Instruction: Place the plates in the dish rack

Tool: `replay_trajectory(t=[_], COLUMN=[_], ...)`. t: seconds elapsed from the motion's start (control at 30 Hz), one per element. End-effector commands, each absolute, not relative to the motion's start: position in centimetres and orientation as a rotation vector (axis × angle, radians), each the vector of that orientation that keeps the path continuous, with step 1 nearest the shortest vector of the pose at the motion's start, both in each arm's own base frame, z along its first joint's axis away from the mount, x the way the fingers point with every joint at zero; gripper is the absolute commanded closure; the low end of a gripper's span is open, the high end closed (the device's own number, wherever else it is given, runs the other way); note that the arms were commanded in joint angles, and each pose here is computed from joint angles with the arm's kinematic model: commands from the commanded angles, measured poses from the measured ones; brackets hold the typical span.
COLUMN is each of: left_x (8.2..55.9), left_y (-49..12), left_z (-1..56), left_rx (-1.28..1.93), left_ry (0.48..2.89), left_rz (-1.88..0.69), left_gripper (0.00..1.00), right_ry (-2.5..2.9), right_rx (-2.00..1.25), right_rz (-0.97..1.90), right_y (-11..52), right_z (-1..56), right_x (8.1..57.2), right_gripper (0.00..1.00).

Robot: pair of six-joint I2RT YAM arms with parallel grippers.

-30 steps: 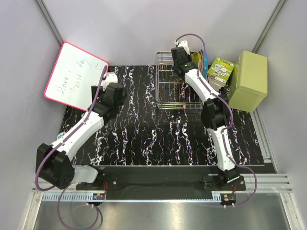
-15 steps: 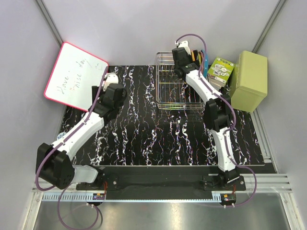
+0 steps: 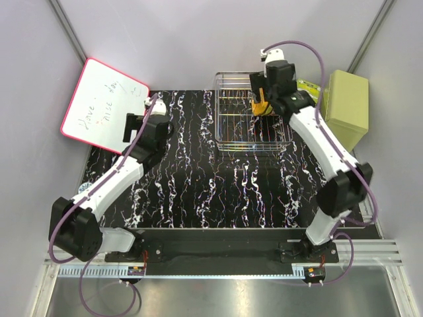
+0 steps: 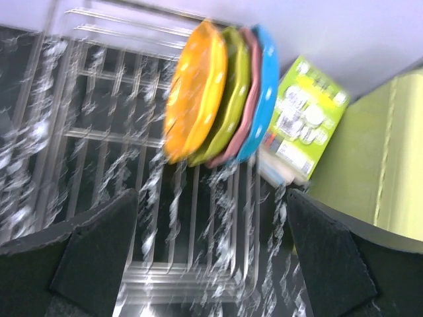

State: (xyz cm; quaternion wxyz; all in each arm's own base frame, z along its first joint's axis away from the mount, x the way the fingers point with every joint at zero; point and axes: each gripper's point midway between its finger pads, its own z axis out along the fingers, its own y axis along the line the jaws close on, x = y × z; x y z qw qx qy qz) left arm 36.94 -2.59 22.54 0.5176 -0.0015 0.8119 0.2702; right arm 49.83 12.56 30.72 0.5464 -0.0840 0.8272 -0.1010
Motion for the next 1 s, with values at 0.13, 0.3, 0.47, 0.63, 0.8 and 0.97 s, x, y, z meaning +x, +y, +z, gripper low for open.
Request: replay_trajectory(t=[0.13, 0.3, 0.47, 0.63, 0.8, 0.97], left_x=[35.6, 35.5, 36.7, 37.5, 37.9, 38.0], left_y=[-7.1, -8.8, -8.3, -7.9, -8.3, -8.0], left_z=[22.1, 23.1, 23.6, 24.1, 24.7, 25.7], left_rx=[0.328, 0.341, 0.322, 0.250, 0.233, 0.230], left_ry=[2.019, 2.010, 2.015, 2.030, 2.020, 1.998], left_rz=[0.310, 0.148, 0.177, 0.183, 0.158, 0.174], left_gripper=[0.01, 0.01, 0.01, 0.01, 0.01, 0.01], right_ry=[2.185, 2.228, 2.223, 2.180, 2.192, 2.187], right_rx=[-0.091, -0.166, -0.170, -0.175, -0.205, -0.195], right_rz=[-0.088, -0.384, -0.600, -0.628, -0.607, -0.576], right_y=[10.3, 5.4, 1.8, 1.0, 1.1, 1.9], right_z=[28.9, 30.6, 29.2, 28.2, 26.7, 27.0], right_x=[39.1, 35.6, 33.3, 32.4, 32.0, 33.1], right_gripper=[0.00, 0.00, 0.00, 0.00, 0.00, 0.00])
